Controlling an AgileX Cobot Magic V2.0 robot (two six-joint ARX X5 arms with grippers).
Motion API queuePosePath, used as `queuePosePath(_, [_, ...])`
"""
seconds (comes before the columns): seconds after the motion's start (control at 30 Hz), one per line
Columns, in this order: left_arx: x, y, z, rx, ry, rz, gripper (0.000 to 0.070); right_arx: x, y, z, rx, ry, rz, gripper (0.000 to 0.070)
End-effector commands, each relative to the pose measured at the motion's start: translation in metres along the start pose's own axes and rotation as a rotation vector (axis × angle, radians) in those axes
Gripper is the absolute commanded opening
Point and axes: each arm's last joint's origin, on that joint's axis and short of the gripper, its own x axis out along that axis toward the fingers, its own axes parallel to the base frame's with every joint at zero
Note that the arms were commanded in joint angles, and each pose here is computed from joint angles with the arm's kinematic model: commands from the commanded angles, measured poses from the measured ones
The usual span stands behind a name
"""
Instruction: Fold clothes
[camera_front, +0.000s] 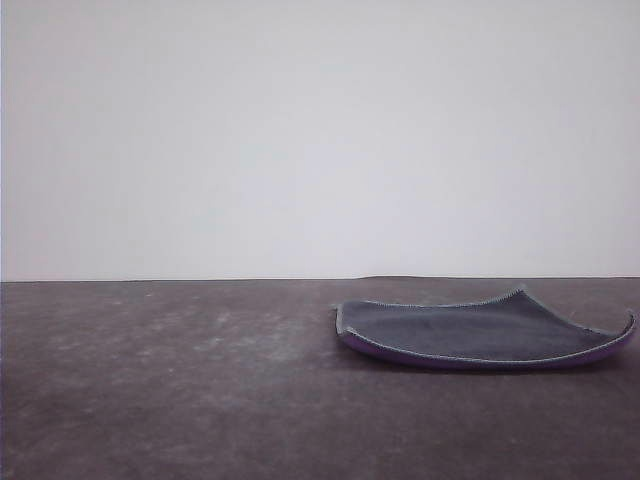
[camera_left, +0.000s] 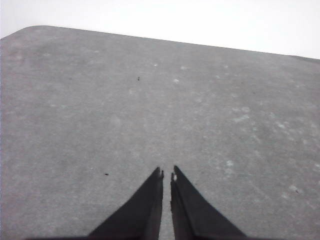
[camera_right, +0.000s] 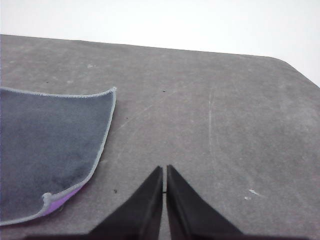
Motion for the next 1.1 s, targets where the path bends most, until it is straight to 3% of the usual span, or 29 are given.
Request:
queuePosePath(0.0, [0.0021,0.0009,-0.0067,-0.001,0.025,0.007,0.0017,0.0005,-0.0001,-0.0005,0.011,-0.006,-0.001,0.0007])
queuePosePath(1.07, [0.0021,0.0009,-0.0066,-0.002,0.025,0.007,0.0017,0.0005,-0.0001,-0.0004,0.021,-0.007,0.000,0.0007])
